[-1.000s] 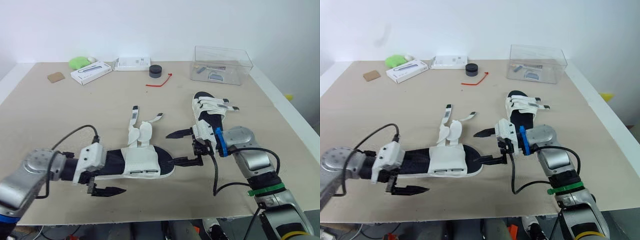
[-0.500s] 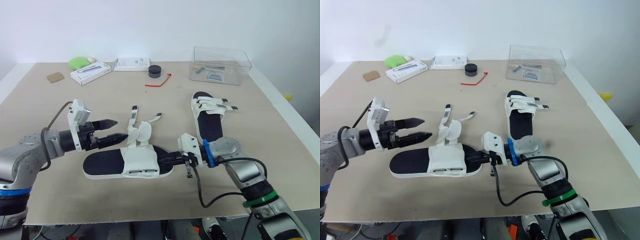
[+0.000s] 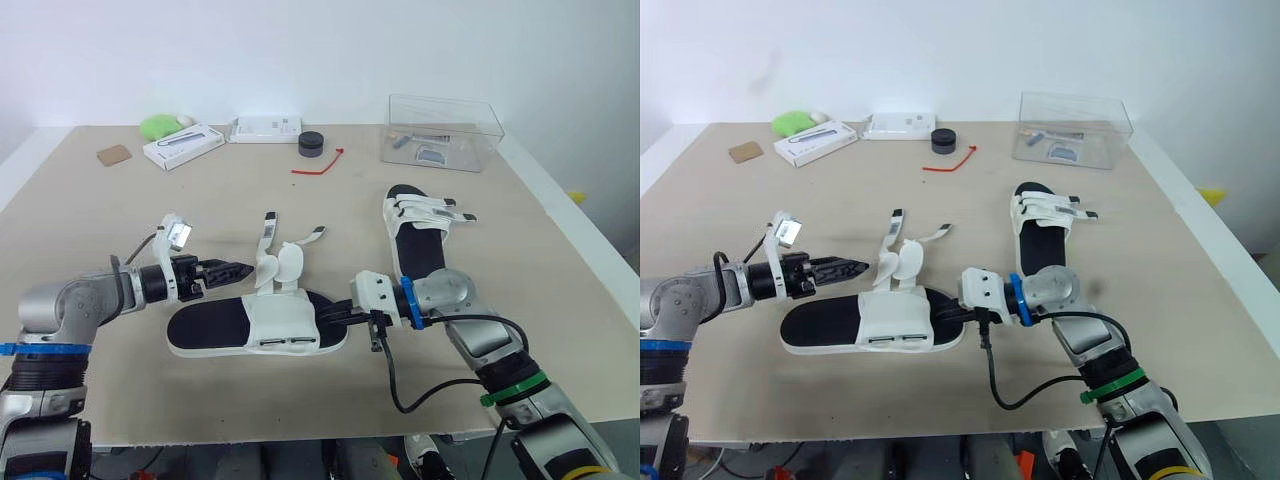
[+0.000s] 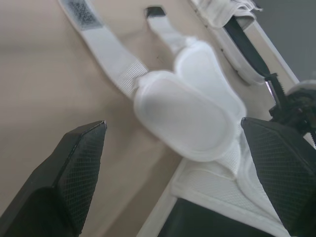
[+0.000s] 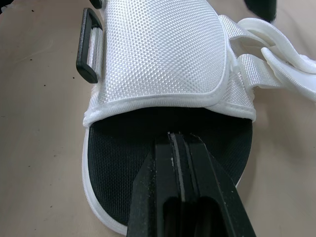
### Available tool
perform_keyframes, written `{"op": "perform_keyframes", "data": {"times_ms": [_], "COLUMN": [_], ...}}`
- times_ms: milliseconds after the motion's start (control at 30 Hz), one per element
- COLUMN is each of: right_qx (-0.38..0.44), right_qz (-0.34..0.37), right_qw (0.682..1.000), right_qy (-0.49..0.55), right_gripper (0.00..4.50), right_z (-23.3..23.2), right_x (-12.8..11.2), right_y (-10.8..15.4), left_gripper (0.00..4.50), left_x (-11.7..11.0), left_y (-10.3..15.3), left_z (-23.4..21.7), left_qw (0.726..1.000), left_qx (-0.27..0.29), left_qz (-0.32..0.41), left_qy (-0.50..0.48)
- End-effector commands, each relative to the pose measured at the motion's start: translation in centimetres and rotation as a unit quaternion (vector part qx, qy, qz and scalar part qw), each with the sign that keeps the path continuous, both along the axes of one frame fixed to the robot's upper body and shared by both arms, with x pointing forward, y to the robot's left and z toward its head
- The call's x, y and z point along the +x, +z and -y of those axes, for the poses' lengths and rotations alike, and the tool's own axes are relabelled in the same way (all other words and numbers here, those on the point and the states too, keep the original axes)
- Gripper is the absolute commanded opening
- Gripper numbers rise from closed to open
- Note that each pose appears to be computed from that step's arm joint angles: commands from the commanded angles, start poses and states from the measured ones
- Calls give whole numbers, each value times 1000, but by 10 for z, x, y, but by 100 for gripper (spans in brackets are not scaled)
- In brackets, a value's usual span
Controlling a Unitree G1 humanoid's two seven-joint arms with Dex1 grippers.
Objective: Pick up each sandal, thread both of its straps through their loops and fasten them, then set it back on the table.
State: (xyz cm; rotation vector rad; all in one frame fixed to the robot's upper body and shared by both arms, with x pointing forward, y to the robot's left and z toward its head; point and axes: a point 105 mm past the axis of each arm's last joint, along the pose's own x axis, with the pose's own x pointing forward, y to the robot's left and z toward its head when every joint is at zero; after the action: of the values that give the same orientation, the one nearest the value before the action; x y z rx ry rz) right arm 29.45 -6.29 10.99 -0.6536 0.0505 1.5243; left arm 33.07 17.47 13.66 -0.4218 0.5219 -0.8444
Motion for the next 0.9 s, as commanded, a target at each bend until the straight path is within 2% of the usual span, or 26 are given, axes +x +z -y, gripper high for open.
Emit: {"op": "perform_keyframes", "data": {"times_ms": [33, 300, 433, 633, 767, 900], "right_qx": [-15, -11, -11, -10, -13, -14], "right_qz": [4, 11, 12, 17, 20, 20], "right_qw": [1000, 1000, 1000, 1000, 1000, 1000], "right_qy": [2, 5, 5, 9, 12, 13], "right_gripper": [2, 2, 2, 2, 2, 2], "right_z": [1, 0, -1, -4, -4, -4], "right_x": [0, -3, -4, -5, -5, -6], "right_y": [-4, -1, -2, -2, -2, -3], "left_gripper": [450, 450, 450, 450, 450, 450], "left_x": [5, 13, 9, 9, 13, 23], "left_y": [0, -21, -22, -13, -14, -6], "left_z": [7, 8, 22, 42, 48, 49], "left_qw": [1000, 997, 996, 991, 991, 992], "left_qx": [-10, 3, 2, -47, -48, -72], "left_qz": [-12, -77, -86, -114, -116, -99], "left_qy": [-9, 9, -22, -53, -54, -42]}}
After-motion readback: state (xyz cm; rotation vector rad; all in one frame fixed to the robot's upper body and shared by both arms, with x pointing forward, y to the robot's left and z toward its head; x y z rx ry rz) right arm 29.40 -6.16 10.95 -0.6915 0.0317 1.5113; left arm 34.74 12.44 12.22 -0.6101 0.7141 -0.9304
